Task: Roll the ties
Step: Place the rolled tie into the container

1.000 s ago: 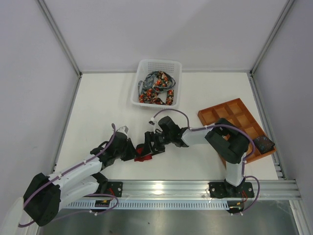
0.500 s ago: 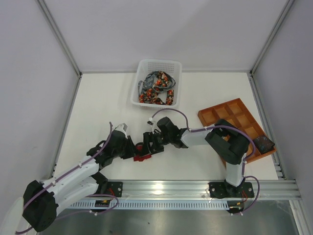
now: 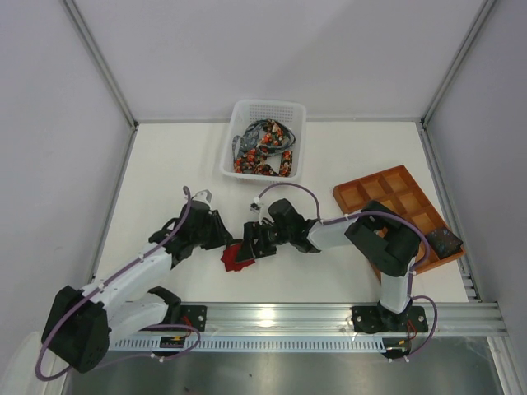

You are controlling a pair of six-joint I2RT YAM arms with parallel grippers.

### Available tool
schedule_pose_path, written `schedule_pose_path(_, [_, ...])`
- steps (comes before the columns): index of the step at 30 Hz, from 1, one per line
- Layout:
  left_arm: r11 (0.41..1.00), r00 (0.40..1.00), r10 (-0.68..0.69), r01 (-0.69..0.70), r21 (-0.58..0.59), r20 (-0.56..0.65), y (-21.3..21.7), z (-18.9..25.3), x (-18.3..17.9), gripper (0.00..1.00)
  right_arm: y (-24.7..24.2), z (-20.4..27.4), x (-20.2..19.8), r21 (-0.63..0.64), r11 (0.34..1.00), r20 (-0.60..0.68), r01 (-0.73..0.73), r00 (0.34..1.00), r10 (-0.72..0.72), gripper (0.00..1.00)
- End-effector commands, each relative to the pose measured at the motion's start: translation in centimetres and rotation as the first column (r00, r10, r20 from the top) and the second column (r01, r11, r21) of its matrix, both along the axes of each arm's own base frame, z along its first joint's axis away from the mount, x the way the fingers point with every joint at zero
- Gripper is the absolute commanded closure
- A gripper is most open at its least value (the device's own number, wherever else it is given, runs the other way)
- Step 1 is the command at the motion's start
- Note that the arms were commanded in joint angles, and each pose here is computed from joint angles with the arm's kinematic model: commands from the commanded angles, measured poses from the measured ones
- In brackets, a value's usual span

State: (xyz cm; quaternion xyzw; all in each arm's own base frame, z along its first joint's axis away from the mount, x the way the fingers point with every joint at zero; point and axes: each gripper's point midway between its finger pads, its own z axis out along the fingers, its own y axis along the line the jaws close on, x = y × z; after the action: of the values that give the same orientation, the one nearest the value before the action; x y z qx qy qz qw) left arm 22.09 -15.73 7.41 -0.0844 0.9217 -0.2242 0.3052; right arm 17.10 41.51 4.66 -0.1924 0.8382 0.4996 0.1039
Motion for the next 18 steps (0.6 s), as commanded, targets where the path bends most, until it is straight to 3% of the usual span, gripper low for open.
schedule_pose_path(1, [0.999,0.999,-0.024,0.023,0.023,0.037,-0.1,0.1,2.1,0.68,-0.9,-1.9,0.6,-0.049,0.997,0.018,0.057,0.998,-0.056,0.21])
schedule_pose_path(7, [0.999,0.999,-0.045,0.044,0.027,0.026,-0.5,-0.9,2.8,0.70,-0.6,-2.3,0.9,-0.036,0.996,0.039,0.078,0.996,-0.077,0.21])
schedule_pose_path(11, [0.998,0.997,-0.069,0.069,0.013,0.021,-0.7,-1.3,2.4,0.78,-0.4,-3.0,0.8,-0.031,0.996,0.030,0.084,0.996,-0.083,0.22])
schedule_pose_path(18, [0.997,0.997,-0.080,0.080,-0.006,0.016,-0.7,-1.3,1.4,0.79,0.6,-3.3,1.0,-0.008,0.995,0.029,0.098,0.995,-0.098,0.25])
